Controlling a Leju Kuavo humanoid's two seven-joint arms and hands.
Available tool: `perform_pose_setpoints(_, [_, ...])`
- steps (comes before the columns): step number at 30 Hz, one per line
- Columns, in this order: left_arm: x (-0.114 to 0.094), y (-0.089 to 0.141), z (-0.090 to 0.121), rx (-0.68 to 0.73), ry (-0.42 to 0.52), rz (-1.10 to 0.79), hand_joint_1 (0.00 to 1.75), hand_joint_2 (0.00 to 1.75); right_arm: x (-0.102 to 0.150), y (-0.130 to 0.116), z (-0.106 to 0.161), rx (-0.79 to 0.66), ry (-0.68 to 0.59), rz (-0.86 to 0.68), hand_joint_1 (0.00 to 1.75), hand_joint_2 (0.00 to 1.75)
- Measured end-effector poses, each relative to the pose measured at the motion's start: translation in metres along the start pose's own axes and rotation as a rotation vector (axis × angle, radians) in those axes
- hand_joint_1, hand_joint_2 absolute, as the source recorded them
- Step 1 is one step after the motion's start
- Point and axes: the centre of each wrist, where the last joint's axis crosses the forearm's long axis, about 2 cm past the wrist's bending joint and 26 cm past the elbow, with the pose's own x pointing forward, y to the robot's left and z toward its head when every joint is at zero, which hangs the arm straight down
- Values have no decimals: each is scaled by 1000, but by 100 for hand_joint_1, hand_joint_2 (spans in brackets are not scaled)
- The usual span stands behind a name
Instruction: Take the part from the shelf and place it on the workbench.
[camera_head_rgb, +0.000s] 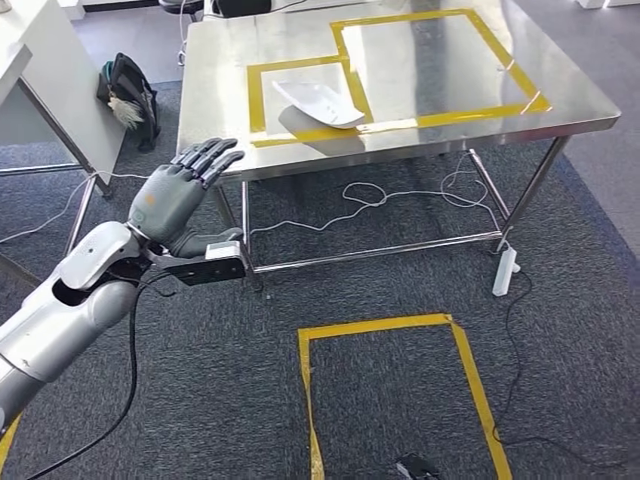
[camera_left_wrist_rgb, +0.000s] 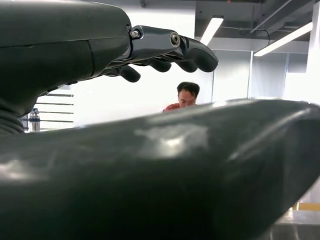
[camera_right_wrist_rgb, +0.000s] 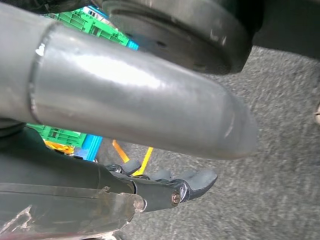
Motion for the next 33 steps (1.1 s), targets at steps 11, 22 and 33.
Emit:
perform_pose_setpoints(11, [3,2,-5,16,-6,2,0,0,-2,-1,0,3,6,-7,0,0])
perform_pose_setpoints(22, [2,4,-5,11,-3,-10,0,0,1,-3,1,1,-5,-12,0,0])
perform_pose_setpoints(33, [1,6,-6,10,10,-18,0,0,-1,-3,0,-15,5,-1,0,0])
